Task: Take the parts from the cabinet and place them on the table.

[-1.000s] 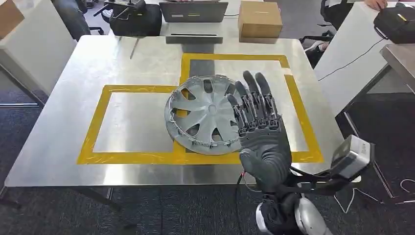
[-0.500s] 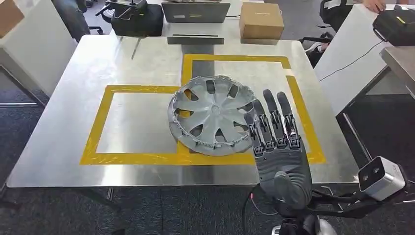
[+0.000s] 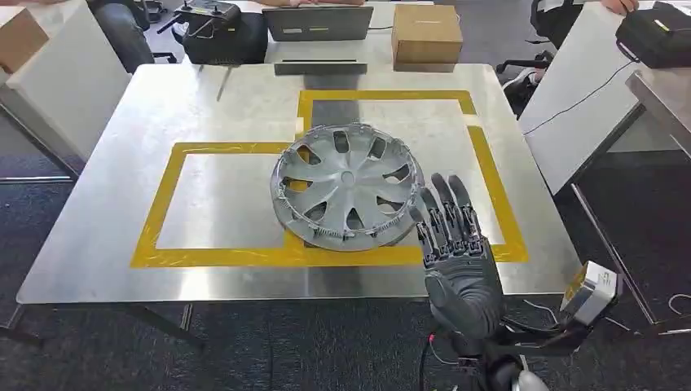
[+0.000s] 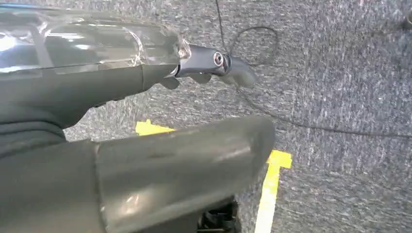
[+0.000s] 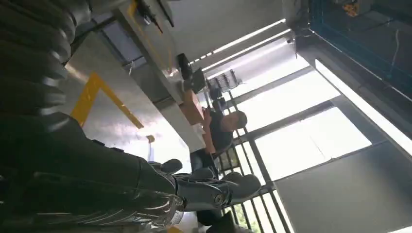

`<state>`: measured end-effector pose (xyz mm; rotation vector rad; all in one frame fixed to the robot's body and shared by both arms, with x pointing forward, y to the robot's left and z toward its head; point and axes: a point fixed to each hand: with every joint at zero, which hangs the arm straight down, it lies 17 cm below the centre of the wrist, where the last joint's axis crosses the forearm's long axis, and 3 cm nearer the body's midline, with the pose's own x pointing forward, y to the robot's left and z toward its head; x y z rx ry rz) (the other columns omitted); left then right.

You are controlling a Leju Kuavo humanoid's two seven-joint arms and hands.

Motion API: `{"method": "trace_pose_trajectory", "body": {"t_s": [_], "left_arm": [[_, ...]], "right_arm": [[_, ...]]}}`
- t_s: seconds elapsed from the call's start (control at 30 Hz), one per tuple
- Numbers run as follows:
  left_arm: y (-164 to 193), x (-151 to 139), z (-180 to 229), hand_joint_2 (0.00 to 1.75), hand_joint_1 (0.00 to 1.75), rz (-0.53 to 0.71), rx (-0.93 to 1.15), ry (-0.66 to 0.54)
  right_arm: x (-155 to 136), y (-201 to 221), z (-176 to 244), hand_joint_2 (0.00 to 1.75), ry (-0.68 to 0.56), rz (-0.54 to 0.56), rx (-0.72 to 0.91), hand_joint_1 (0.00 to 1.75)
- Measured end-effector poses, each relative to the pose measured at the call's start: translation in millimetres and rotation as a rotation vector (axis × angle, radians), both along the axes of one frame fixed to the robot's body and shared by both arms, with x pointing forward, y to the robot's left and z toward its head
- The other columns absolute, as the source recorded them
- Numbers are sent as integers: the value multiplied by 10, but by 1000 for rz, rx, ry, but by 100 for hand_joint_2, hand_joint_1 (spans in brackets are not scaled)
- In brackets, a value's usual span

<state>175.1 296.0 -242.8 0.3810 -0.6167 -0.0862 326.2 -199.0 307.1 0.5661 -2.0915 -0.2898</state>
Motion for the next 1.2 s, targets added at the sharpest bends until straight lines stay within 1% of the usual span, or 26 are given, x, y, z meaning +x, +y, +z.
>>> {"method": "trace_pose_trajectory", "body": {"t_s": [0.17,0.3,0.6,0.8,0.83,0.97,1.2], "left_arm": [[-56,9,-3,0,0,-26,-11,-1],[-85,24,-8,0,0,-65,4,15],[-56,65,3,0,0,-82,17,13],[-71,101,10,0,0,-90,18,13],[-109,94,5,0,0,-94,13,18],[-148,29,-16,0,0,-98,8,30],[-185,-30,-39,0,0,-102,2,48]], "right_arm": [[41,2,-83,175,20,-33,-63,0],[48,-54,-71,175,23,-71,-75,0],[32,-72,-88,175,31,-70,-79,0],[12,-104,-12,175,3,-82,-81,0],[6,-117,-4,0,0,-88,-86,0],[9,-175,-111,0,44,-116,-99,0],[-44,-207,-457,0,152,-115,-84,0]]}}
